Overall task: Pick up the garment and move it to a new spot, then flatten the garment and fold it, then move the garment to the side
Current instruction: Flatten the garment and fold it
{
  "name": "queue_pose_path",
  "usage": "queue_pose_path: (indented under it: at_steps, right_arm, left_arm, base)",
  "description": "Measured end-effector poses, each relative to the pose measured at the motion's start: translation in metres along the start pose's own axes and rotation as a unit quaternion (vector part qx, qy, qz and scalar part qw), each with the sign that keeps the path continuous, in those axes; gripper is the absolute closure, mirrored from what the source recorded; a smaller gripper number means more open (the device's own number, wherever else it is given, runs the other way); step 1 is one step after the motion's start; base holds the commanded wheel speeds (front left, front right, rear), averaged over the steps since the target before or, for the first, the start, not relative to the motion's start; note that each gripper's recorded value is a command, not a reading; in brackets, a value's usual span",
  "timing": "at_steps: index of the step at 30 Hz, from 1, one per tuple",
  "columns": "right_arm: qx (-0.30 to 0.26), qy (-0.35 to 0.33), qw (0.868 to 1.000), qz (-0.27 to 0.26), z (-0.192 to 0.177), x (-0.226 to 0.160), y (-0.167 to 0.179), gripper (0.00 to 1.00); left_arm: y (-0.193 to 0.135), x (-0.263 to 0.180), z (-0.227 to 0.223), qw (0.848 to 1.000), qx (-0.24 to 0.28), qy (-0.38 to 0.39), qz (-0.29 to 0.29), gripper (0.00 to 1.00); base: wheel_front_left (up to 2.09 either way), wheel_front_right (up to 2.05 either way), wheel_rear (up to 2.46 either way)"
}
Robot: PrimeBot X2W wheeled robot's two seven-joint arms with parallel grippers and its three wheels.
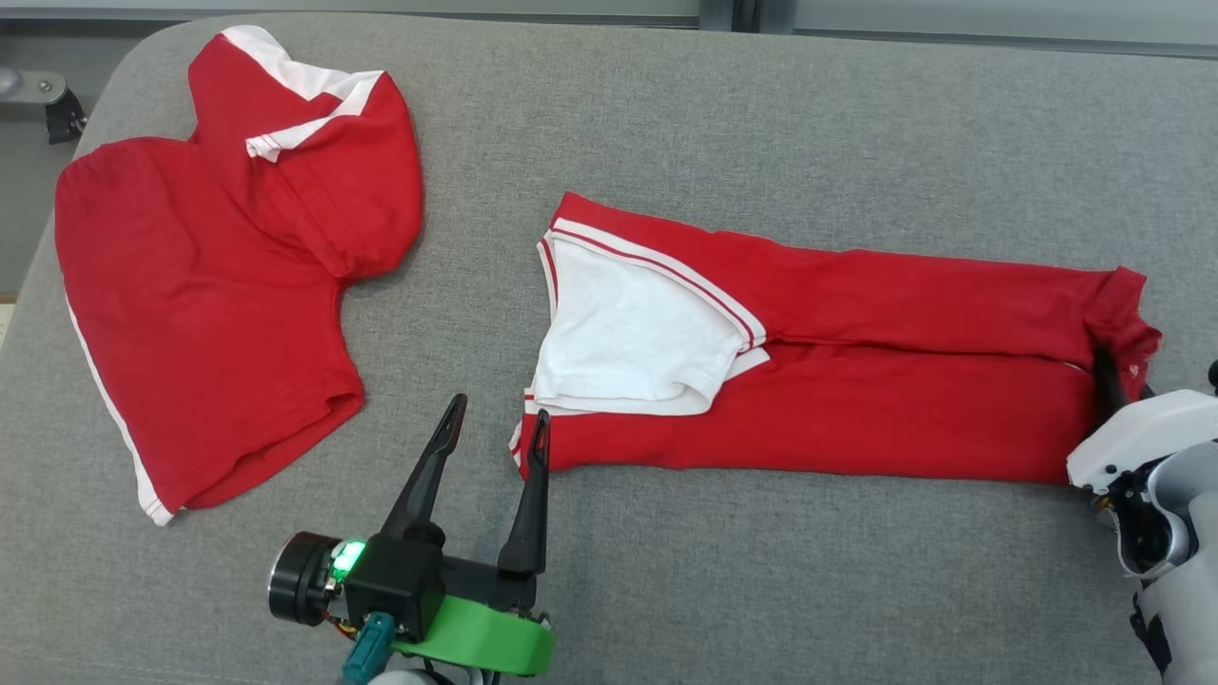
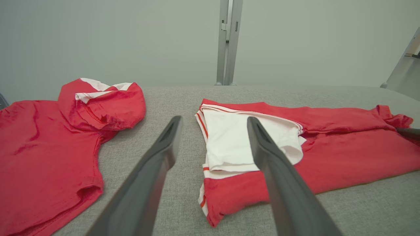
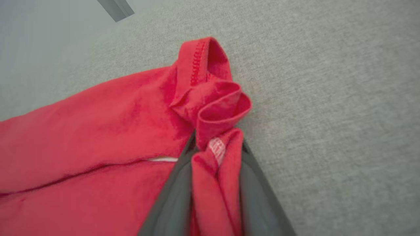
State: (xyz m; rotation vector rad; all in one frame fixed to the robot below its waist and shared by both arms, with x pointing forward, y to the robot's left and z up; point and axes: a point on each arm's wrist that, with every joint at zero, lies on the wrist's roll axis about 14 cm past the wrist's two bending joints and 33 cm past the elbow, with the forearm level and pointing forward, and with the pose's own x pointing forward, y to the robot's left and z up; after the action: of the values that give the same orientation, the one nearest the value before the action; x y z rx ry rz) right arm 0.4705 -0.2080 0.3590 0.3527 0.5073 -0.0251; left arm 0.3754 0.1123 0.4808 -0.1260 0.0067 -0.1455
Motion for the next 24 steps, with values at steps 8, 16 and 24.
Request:
queue_pose_path:
  at_steps: [8, 16, 24]
  right_arm:
    - [-0.104, -0.039, 0.993, -0.036, 0.025, -0.020, -0.048, 1.00]
    - [-0.206, -0.085, 0.967, -0.119, 0.089, -0.058, -0.125, 1.00]
    - [-0.190, -0.154, 0.967, -0.073, 0.133, -0.059, -0.080, 1.00]
  left_arm:
    - [-0.006, 0.004, 0.001, 1.000, 0.001, -0.004, -0.010, 0.00]
    - [-0.022, 0.008, -0.008, 0.999, 0.011, 0.007, -0.049, 0.00]
    - [-0.029, 0.009, -0.009, 0.998, 0.011, 0.009, -0.065, 0.00]
  base:
    - [0.00, 0.00, 0.00]
    - [0.00, 0.00, 0.00]
    - [0.00, 0.00, 0.00]
